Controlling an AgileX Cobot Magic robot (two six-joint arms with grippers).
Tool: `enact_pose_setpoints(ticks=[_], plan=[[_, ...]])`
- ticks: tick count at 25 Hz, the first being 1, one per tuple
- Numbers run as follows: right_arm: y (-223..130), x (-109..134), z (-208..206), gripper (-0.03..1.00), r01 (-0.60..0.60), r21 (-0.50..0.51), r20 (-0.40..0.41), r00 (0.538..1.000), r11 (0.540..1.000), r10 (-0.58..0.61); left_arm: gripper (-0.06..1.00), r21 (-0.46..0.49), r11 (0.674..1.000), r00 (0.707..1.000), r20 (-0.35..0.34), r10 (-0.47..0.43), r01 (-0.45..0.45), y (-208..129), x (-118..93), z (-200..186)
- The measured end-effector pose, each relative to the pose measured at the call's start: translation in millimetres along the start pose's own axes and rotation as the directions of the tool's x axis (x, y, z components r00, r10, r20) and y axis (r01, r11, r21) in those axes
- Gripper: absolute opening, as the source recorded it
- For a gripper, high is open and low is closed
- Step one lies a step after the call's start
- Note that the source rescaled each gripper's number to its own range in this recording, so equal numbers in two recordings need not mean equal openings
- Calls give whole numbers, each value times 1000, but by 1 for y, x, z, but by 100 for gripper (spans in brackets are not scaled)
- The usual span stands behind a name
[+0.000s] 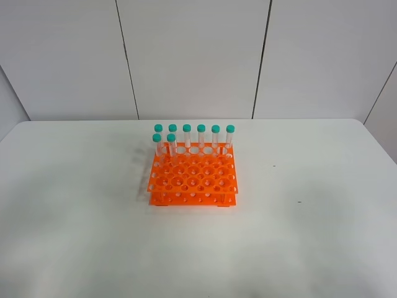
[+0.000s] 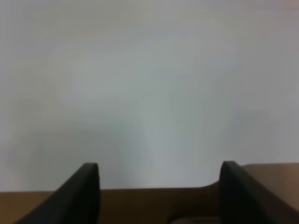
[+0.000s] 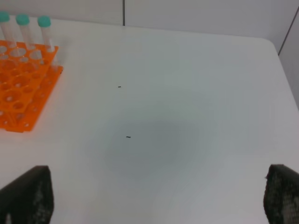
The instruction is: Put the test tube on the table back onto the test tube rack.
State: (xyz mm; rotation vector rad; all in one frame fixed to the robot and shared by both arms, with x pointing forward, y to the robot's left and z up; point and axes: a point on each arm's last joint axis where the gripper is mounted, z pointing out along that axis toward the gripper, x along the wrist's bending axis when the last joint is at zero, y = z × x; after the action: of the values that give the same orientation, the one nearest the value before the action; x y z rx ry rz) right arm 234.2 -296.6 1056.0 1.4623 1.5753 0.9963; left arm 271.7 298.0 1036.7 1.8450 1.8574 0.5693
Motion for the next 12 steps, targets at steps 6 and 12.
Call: enact_pose_setpoints(ticks=[6, 12], plan=[[0, 0, 0, 100, 0, 0, 0, 1000, 1000, 0, 78, -80, 997, 1000, -3, 3, -3, -6, 0, -7], [0, 0, 0, 100, 0, 0, 0, 1000, 1000, 0, 78, -78, 996, 998, 31, 48, -45, -6, -2, -7]])
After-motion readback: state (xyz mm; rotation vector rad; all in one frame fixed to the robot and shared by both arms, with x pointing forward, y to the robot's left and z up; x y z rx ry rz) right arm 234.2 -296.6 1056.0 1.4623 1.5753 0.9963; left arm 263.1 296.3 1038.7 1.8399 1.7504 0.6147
